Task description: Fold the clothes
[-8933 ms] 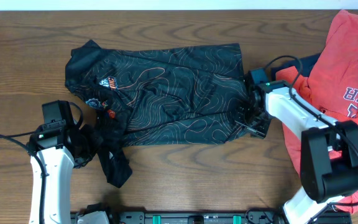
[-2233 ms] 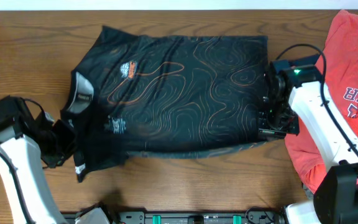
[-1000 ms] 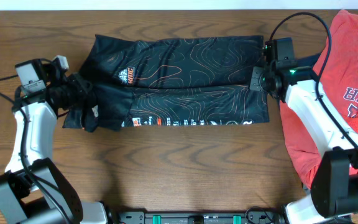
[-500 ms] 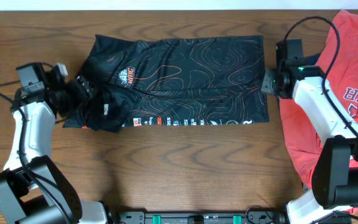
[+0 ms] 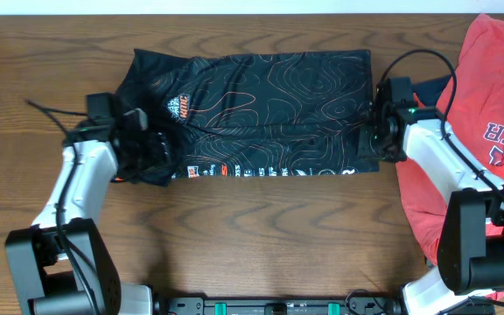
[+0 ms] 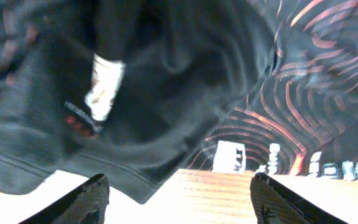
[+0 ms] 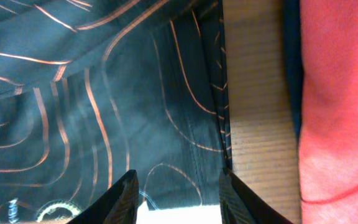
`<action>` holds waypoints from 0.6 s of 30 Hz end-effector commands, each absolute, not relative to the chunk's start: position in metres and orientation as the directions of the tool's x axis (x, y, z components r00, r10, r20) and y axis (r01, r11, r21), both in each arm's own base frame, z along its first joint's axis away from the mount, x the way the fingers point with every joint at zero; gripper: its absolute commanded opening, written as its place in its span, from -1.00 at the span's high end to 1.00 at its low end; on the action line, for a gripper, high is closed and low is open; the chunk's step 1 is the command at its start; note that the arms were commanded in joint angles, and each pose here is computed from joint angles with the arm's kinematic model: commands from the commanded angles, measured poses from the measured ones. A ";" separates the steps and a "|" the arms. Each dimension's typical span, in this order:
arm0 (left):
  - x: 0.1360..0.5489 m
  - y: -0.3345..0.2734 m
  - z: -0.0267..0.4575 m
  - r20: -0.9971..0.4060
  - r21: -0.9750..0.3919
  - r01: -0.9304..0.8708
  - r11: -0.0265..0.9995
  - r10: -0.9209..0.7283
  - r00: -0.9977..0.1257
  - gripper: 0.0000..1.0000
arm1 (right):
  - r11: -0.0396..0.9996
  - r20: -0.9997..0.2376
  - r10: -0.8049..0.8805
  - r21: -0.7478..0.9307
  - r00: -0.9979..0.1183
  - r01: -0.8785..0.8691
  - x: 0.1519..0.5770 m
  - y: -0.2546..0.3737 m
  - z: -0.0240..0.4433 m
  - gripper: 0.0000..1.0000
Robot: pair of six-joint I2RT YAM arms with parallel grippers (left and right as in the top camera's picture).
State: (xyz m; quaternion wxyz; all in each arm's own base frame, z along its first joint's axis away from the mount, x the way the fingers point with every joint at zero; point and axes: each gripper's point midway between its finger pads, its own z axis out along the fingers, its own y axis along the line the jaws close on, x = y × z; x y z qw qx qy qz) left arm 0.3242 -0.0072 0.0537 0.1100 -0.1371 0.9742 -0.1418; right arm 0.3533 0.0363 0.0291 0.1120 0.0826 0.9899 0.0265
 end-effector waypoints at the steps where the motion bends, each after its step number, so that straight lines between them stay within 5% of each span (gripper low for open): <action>1: 0.317 -0.006 0.038 -0.169 -0.204 -0.200 0.958 -0.236 -0.957 -0.48 | 0.988 -0.203 0.145 0.079 -0.968 0.131 0.343 0.041 0.013 0.19; 14: 0.303 -0.033 -0.007 -0.047 -0.169 -0.133 0.977 -0.143 -0.989 -0.48 | 0.988 -0.168 0.144 0.071 -0.975 0.134 0.324 0.039 -0.007 0.20; 15: 0.302 -0.034 -0.008 -0.041 -0.168 -0.131 0.977 -0.140 -0.989 -0.43 | 0.988 -0.168 0.144 0.071 -0.975 0.134 0.324 0.039 -0.007 0.20; 18: 0.301 -0.034 -0.012 -0.031 -0.164 -0.131 0.978 -0.138 -0.990 0.20 | 0.989 -0.167 0.144 0.070 -0.975 0.134 0.323 0.039 -0.007 0.20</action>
